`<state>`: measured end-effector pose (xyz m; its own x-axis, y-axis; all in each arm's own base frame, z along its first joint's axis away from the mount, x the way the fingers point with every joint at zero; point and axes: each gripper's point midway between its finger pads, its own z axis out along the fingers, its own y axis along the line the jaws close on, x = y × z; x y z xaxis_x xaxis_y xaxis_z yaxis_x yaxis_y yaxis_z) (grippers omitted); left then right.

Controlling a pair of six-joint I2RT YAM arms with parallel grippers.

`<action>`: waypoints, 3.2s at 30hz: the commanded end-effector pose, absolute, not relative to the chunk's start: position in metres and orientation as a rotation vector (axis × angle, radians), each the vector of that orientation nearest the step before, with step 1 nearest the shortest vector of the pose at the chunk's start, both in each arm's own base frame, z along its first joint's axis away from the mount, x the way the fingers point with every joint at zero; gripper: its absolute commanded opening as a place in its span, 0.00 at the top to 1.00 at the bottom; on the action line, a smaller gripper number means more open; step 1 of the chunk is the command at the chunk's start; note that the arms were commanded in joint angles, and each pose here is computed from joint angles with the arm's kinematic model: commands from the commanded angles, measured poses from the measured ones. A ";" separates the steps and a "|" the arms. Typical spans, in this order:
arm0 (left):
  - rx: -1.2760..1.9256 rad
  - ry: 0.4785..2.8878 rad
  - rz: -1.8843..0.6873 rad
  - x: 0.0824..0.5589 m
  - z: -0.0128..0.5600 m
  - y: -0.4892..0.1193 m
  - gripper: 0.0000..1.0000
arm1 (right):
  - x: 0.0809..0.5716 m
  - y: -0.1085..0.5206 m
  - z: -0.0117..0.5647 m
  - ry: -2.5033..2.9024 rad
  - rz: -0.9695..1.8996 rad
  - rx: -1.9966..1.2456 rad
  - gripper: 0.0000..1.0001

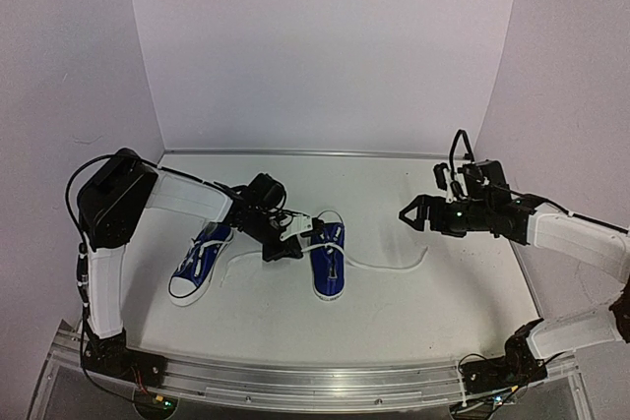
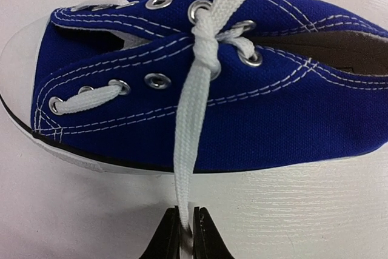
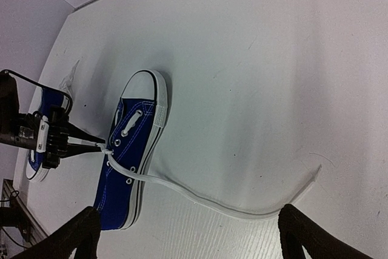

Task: Tie the shoes

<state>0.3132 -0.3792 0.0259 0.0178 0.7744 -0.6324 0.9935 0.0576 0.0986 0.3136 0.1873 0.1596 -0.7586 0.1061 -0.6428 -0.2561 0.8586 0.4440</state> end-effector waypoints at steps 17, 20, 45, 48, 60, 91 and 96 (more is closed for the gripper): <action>1.587 1.543 -0.722 0.300 0.128 -0.429 1.00 | 0.332 0.260 0.159 2.344 0.993 -0.274 0.49; 1.566 1.503 -0.735 0.300 0.136 -0.436 1.00 | 0.328 0.285 0.157 2.346 1.042 -0.327 0.49; 1.588 1.455 -0.754 0.293 0.133 -0.443 0.99 | 0.325 0.375 0.130 2.355 1.271 -0.468 0.62; 1.594 1.452 -0.758 0.292 0.132 -0.443 0.99 | 0.324 0.379 0.128 2.356 1.279 -0.478 0.63; 1.601 1.458 -0.756 0.293 0.129 -0.443 0.94 | 0.324 0.383 0.121 2.367 1.286 -0.491 0.99; 1.559 1.499 -0.755 0.300 0.131 -0.431 1.00 | 0.322 0.380 0.126 2.359 1.283 -0.479 0.65; 1.549 1.490 -0.750 0.302 0.135 -0.432 1.00 | 0.321 0.380 0.126 2.360 1.287 -0.485 0.67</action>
